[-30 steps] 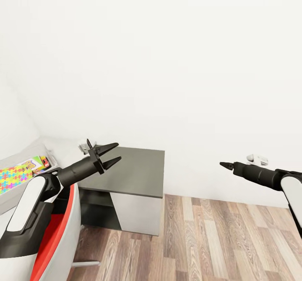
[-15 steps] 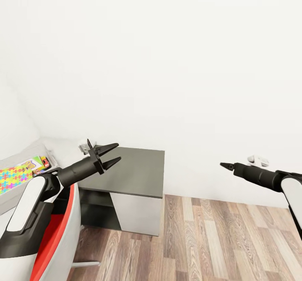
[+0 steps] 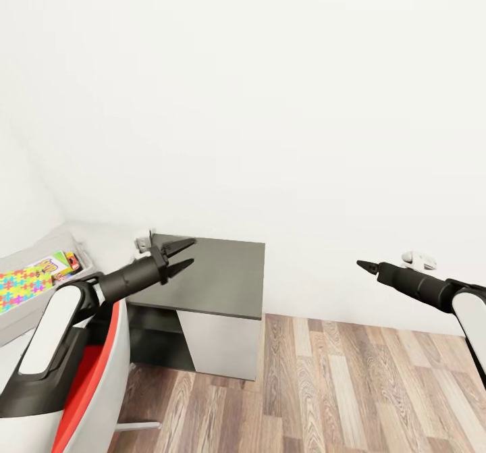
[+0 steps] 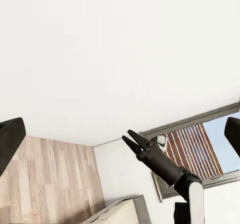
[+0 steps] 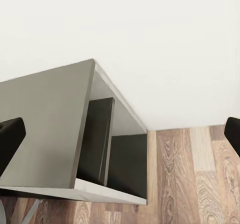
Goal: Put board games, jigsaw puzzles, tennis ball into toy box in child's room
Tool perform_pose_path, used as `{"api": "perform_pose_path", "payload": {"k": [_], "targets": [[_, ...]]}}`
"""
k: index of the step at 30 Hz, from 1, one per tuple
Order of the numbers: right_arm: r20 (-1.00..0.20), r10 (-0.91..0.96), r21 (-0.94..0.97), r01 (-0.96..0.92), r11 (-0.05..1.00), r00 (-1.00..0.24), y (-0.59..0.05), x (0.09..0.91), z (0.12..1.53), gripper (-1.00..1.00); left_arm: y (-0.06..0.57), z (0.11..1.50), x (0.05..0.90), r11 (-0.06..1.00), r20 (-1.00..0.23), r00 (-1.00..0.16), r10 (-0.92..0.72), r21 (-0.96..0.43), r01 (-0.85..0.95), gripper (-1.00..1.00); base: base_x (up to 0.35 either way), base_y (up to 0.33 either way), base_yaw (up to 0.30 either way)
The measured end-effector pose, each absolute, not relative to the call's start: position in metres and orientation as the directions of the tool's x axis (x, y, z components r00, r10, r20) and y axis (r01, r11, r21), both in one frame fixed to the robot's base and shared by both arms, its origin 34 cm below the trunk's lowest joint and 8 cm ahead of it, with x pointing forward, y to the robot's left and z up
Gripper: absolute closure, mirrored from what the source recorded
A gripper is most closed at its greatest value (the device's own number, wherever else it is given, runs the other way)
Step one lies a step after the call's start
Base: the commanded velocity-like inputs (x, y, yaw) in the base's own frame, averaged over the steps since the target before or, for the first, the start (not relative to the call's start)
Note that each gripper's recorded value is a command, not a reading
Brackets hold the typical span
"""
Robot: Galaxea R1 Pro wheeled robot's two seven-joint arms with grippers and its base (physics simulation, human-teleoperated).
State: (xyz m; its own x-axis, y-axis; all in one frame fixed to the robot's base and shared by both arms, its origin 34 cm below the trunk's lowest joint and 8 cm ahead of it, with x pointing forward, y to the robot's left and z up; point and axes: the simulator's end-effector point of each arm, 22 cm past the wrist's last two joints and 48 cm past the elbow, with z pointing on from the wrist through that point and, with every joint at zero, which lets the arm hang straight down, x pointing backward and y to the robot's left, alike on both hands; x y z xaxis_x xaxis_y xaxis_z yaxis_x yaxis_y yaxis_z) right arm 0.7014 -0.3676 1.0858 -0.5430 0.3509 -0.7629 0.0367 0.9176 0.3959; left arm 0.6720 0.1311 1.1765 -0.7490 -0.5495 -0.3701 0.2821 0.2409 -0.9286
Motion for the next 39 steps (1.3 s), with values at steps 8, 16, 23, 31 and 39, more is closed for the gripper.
{"api": "perform_pose_path", "payload": {"k": [8,16,23,31,39], "targets": [[-0.765,0.351,0.395,0.036,0.918,-0.540,-0.367,0.701,1.086,-1.00,0.128,1.169,0.674,0.260,-0.374,-0.745,-0.552,-0.927,0.272,-1.00,0.000,0.000,-0.029],[-0.546,0.383,0.374,0.192,0.907,-0.745,-0.387,0.644,0.962,-1.00,0.119,1.046,0.669,0.456,-0.319,-0.794,-0.517,-0.888,0.060,-1.00,-0.035,0.000,-0.002],[-0.090,0.211,0.080,0.204,0.976,-0.973,-0.390,0.468,0.765,-1.00,0.113,0.812,0.559,0.718,-0.138,-0.886,-0.442,-0.646,-0.258,-1.00,-0.001,0.000,0.000],[-0.017,0.108,0.017,0.108,0.994,-0.994,-0.381,0.397,0.708,-1.00,0.133,0.748,0.510,0.767,-0.069,-0.888,-0.456,-0.536,-0.352,-1.00,0.000,0.000,0.000],[0.032,0.044,0.060,0.046,0.997,-0.999,-0.363,0.354,0.684,-1.00,0.152,0.711,0.472,0.855,-0.059,-0.924,-0.378,-0.407,-0.323,-1.00,0.000,0.000,0.000]]}}
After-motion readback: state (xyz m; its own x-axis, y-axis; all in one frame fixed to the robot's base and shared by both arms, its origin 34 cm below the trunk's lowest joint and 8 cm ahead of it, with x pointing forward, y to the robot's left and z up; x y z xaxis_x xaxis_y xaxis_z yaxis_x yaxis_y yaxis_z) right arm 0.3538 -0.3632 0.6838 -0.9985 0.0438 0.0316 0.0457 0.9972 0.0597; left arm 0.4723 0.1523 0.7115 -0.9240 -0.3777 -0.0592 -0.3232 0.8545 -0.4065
